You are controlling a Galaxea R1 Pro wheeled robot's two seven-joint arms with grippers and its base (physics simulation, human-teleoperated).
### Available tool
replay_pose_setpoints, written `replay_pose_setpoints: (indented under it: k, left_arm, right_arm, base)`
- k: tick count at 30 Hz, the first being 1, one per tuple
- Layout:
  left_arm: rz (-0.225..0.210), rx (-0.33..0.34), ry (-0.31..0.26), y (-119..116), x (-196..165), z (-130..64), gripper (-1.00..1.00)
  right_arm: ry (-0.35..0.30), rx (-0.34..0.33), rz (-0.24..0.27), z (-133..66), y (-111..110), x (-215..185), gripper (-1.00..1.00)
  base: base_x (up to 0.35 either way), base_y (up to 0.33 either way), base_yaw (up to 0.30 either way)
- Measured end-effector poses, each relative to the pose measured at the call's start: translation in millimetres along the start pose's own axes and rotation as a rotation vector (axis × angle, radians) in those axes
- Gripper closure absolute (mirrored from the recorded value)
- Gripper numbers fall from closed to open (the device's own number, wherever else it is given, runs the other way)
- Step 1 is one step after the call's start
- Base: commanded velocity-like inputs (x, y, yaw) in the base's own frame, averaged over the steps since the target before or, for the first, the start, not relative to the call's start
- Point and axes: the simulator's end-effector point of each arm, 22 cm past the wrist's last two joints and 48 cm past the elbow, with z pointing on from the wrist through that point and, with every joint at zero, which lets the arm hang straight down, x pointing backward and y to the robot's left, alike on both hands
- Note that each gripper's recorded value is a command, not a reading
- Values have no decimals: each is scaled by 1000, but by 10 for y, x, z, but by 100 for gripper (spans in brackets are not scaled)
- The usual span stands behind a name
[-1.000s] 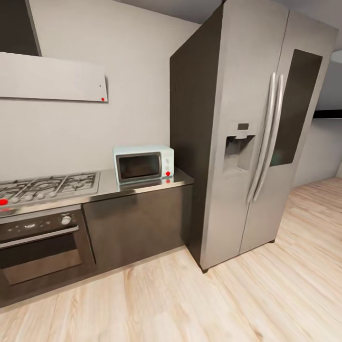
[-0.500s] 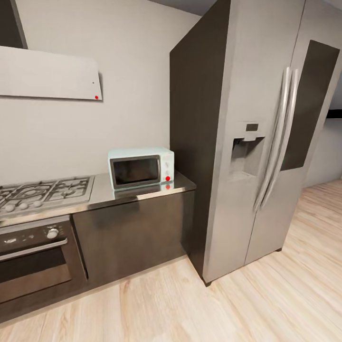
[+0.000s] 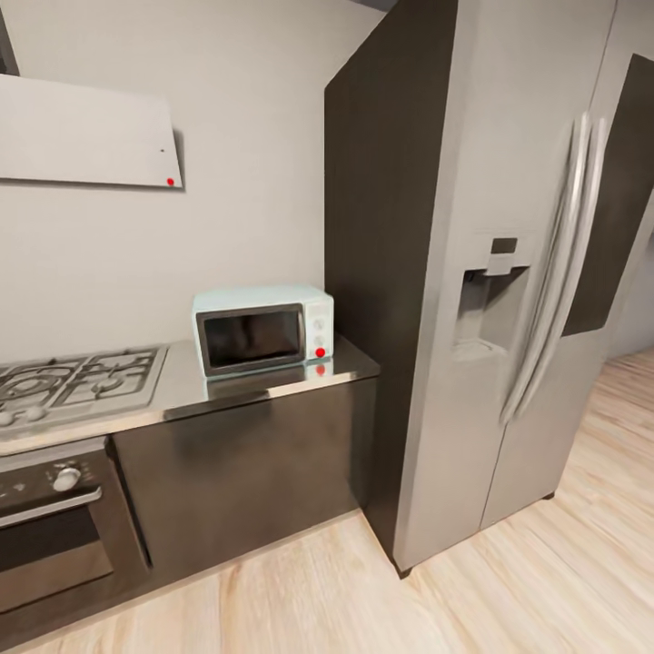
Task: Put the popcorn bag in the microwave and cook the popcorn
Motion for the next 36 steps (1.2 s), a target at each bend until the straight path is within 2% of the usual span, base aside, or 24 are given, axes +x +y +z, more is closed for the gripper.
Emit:
replay_pose_setpoints:
  k: [25,29,36]
  left_arm:
    - [1,0,-3,3,-6,0,-100]
    - [1,0,-3,4,-7,1,-100]
    - [0,-1,-11,6,-27,1,-100]
  right_arm:
    - [-1,2,-6,0,-20,-2,-100]
    - [-1,1,-7,1,-16,-4,-100]
    - [-1,2,-9,2,-20,-4,-100]
  base:
    - [320,-68,2]
    - [218,-73,203]
    - [22,-7,268]
